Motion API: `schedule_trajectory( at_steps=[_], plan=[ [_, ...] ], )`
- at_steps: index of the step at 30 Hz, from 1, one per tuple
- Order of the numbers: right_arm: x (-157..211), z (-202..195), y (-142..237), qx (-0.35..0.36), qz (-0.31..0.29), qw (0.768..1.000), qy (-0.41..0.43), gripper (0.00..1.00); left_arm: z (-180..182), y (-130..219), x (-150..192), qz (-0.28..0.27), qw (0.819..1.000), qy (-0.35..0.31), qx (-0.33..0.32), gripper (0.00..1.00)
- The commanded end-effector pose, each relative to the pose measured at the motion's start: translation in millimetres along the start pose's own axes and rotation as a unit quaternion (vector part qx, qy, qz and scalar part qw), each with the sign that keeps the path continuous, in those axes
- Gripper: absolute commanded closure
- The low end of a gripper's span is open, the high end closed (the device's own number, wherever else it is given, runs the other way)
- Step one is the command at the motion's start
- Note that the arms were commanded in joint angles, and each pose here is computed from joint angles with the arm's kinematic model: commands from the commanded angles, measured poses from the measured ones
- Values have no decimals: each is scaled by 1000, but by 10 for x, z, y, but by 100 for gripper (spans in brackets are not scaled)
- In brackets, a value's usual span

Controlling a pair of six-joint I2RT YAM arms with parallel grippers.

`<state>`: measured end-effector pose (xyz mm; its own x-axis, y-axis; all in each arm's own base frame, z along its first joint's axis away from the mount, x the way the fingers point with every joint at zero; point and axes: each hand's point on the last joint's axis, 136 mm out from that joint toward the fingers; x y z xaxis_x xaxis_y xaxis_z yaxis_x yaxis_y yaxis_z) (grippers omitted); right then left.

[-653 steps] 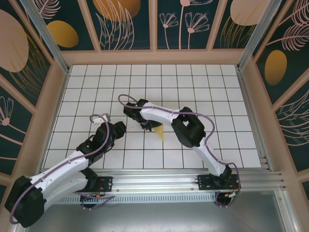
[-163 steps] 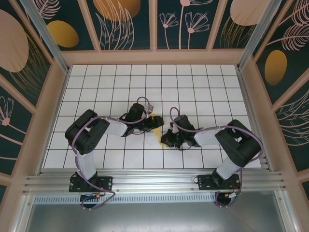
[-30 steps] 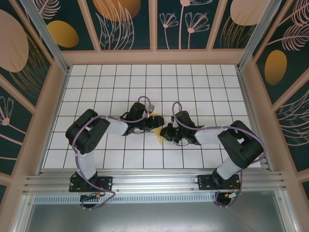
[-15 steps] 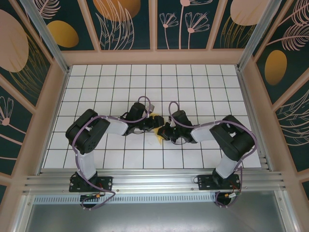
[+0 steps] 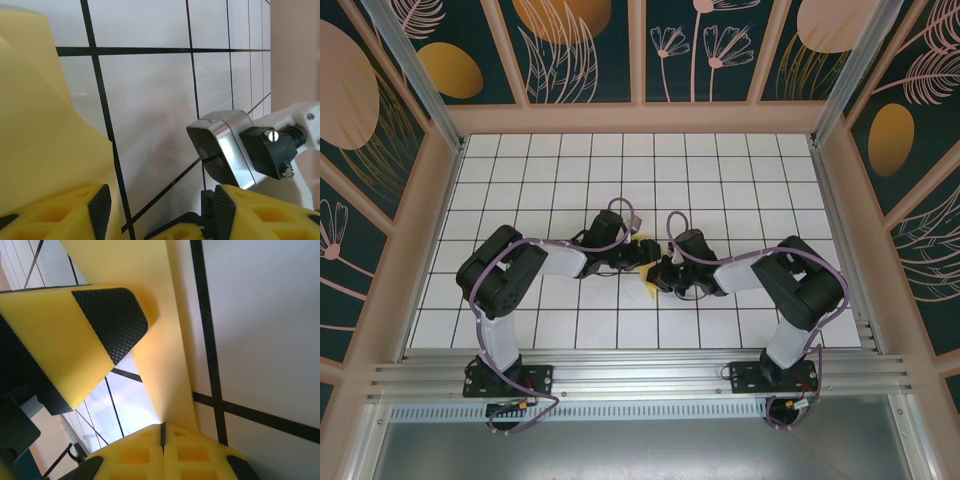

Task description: Fold a paper plane with a square sheet of paper (pick it up from the middle)

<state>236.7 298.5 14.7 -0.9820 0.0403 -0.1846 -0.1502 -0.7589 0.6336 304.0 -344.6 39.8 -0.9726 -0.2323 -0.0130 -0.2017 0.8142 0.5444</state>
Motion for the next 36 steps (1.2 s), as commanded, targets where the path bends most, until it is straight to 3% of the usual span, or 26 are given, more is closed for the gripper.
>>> schedule_trajectory(
  at_steps=[1,4,7,13,17,23,28,36],
  plan=[
    [561,-729,10,121,81,988,-53,100,581,-19,-73,-11,996,12,-86,40],
    [588,-777,18,131,87,986,-50,100,442,5,-111,-4,998,-4,-58,38],
    [606,-796,7,132,93,986,-49,100,72,84,-91,8,999,-40,2,37],
    [631,-813,-9,132,101,985,-45,100,-384,448,-277,-62,994,-91,26,34],
    [622,-808,-23,133,105,985,-41,100,-304,618,-358,-114,990,-85,0,40],
    [613,-806,-29,134,106,985,-39,100,-162,519,-233,-84,994,-66,10,65],
    [616,-806,-30,134,107,984,-38,100,-77,395,-164,-57,997,-52,21,68],
    [620,-824,-25,139,110,983,-34,100,220,259,-275,-75,996,-32,-25,70]
  ],
)
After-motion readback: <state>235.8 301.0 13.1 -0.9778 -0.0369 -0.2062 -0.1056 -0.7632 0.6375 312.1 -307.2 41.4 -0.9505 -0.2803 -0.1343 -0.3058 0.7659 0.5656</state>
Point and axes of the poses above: each hand's point on the last joint's axis, 136 mm out from that joint toward the fingers, its own y axis back along the fingers, its own z axis along the line the jaws close on, x = y × z, and after that the axes turned 15 degrees about y, right-handed
